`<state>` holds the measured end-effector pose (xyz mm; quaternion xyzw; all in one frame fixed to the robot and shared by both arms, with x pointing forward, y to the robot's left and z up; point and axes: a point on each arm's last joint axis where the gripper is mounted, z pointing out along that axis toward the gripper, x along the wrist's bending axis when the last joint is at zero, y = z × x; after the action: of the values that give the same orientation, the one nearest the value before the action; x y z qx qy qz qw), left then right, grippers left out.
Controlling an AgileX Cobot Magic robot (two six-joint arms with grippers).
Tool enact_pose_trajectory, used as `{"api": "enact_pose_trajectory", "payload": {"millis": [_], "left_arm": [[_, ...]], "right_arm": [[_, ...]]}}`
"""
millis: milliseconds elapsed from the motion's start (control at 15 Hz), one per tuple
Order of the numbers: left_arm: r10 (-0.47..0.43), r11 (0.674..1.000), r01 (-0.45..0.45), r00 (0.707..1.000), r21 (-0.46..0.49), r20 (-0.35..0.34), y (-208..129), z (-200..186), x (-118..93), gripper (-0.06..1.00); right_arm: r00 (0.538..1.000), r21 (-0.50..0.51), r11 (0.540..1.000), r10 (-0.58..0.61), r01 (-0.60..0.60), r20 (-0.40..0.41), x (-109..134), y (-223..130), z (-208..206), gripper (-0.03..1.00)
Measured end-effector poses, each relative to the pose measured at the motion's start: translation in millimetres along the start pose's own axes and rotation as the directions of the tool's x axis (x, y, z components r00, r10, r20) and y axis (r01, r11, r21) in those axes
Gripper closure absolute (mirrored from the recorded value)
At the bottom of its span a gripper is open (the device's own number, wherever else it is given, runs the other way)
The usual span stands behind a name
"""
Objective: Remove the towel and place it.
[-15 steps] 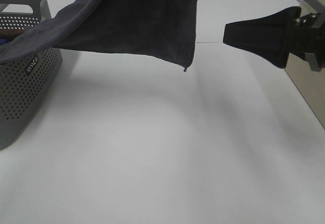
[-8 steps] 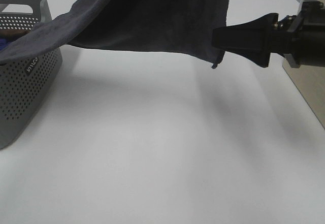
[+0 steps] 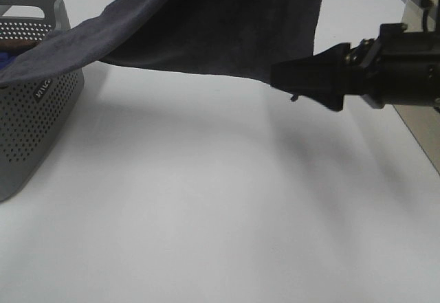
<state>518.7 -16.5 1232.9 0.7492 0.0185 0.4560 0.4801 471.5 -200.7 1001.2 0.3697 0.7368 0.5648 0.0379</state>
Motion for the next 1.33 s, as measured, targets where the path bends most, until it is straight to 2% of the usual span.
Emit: {"api": "enact_pose_trajectory", "payload": {"millis": [133,267,400,667,867,933,1067,1333], "left_arm": [[-0.014,1.0,0.014,1.0,-0.011,0.0,1,0,0,0.94],[-0.018,1.0,0.018,1.0,-0.01,0.002,1,0,0,0.94],[-0.014,1.0,0.014,1.0,0.018,0.015,-1,0,-1,0.94],[-0.014,0.999,0.013,1.0,0.035,0.024,-3,0,-2,0.94],[-0.014,0.999,0.013,1.0,0.039,0.027,-3,0,-2,0.94],[-0.015,0.999,0.013,0.999,0.044,0.029,-4,-1,-3,0.94],[-0.015,0.998,0.013,0.999,0.057,0.037,-5,-1,-3,0.94],[-0.001,0.991,-0.008,0.998,0.132,0.07,-12,-1,-6,0.94]], "right_arm": [[0.999,0.061,0.998,-0.027,0.026,0.02,5,-7,12,0.19],[0.996,0.096,0.994,-0.05,0.043,0.069,5,-10,17,0.31],[0.996,0.098,0.995,-0.044,0.036,0.083,4,-11,16,0.41],[0.994,0.042,0.997,-0.061,0.058,0.086,10,7,11,0.45],[0.991,0.043,0.998,-0.059,0.054,0.117,8,8,9,0.71],[0.99,0.05,0.998,-0.054,0.048,0.133,7,7,9,0.76],[0.986,0.086,0.995,-0.062,0.05,0.153,5,4,9,0.96],[0.989,0.268,0.963,-0.052,0.014,0.135,7,1,7,0.96]]}}
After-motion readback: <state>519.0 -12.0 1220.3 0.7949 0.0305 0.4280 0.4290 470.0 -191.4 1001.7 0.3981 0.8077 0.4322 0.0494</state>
